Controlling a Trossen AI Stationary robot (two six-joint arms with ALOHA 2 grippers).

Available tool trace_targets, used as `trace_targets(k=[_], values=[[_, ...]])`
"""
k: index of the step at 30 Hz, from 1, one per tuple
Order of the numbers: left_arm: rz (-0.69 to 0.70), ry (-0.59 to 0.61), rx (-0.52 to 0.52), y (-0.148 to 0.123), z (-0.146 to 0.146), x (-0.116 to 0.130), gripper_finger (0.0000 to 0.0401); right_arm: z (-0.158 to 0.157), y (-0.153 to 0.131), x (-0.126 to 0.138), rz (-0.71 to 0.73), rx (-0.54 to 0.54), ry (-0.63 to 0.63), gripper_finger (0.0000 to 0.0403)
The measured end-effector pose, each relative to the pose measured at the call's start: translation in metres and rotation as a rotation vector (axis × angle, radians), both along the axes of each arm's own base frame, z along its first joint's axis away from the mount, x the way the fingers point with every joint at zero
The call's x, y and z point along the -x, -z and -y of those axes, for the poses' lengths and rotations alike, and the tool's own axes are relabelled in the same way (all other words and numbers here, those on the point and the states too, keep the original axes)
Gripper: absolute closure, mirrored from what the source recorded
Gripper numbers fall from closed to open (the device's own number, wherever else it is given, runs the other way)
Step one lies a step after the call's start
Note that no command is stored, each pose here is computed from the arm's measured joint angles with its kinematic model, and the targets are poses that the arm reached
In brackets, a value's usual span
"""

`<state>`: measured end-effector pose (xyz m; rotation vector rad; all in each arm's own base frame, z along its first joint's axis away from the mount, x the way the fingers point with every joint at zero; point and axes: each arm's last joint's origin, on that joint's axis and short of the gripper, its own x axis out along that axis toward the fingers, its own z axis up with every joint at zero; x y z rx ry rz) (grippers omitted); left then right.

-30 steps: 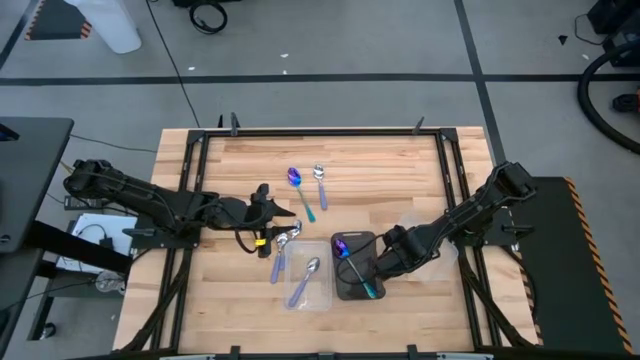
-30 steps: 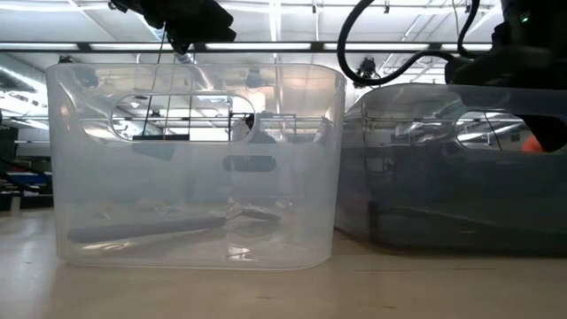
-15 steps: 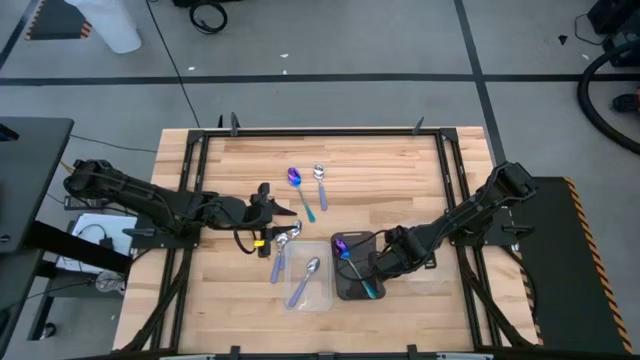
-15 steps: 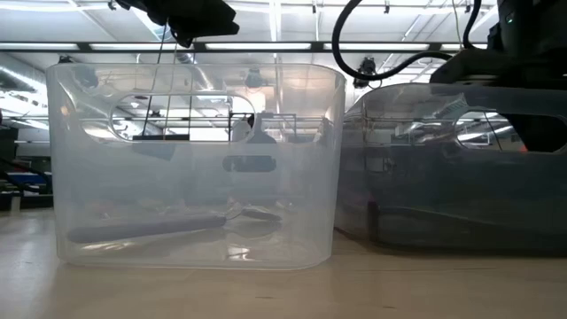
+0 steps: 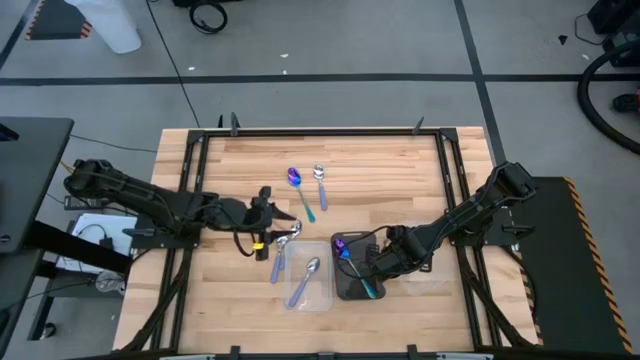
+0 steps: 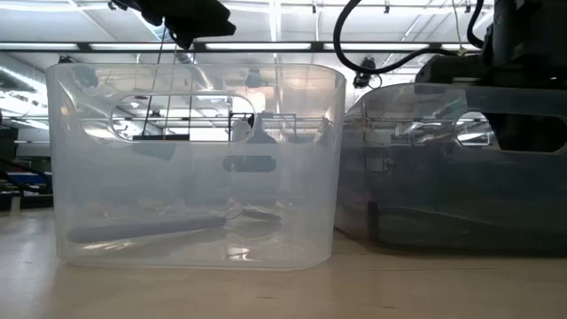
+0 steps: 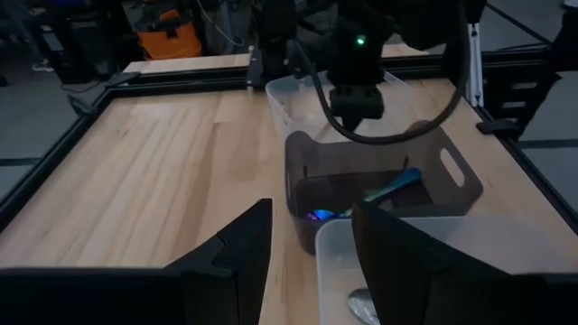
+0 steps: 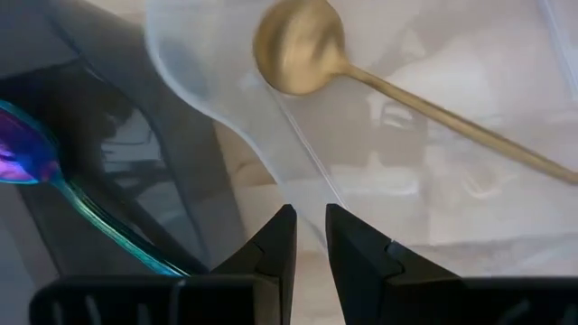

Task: Sort silverware by color (type)
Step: Adjust the right transparent bin, then put the gold spoon into the right transparent bin

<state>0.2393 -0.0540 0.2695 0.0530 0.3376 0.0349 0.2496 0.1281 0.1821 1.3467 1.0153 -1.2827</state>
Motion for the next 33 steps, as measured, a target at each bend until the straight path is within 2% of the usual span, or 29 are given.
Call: trace_targets(k=[10, 19, 25, 29, 33], values=[[-0.025, 0.052, -0.029, 0.002, 0.01, 0.004, 0.0239, 0.002, 0.0, -0.001, 0.026, 0.069, -0.107, 0.0321], [-0.062, 0.046, -0.024, 0.005, 0.009, 0.005, 0.0239, 0.001, 0.0, 0.001, -0.024, 0.021, -0.192, 0.0273], [-0.092, 0.041, 0.005, 0.008, 0.012, 0.007, 0.0239, 0.003, -0.008, 0.006, -0.038, 0.035, -0.275, 0.0249], [-0.152, 0.045, 0.034, 0.014, 0.017, 0.012, 0.0239, 0.006, -0.032, 0.009, -0.037, 0.12, -0.35, 0.0248], [-0.199, 0.03, 0.06, 0.018, 0.019, 0.015, 0.0239, 0.009, -0.06, 0.01, -0.034, 0.314, -0.434, 0.0248]])
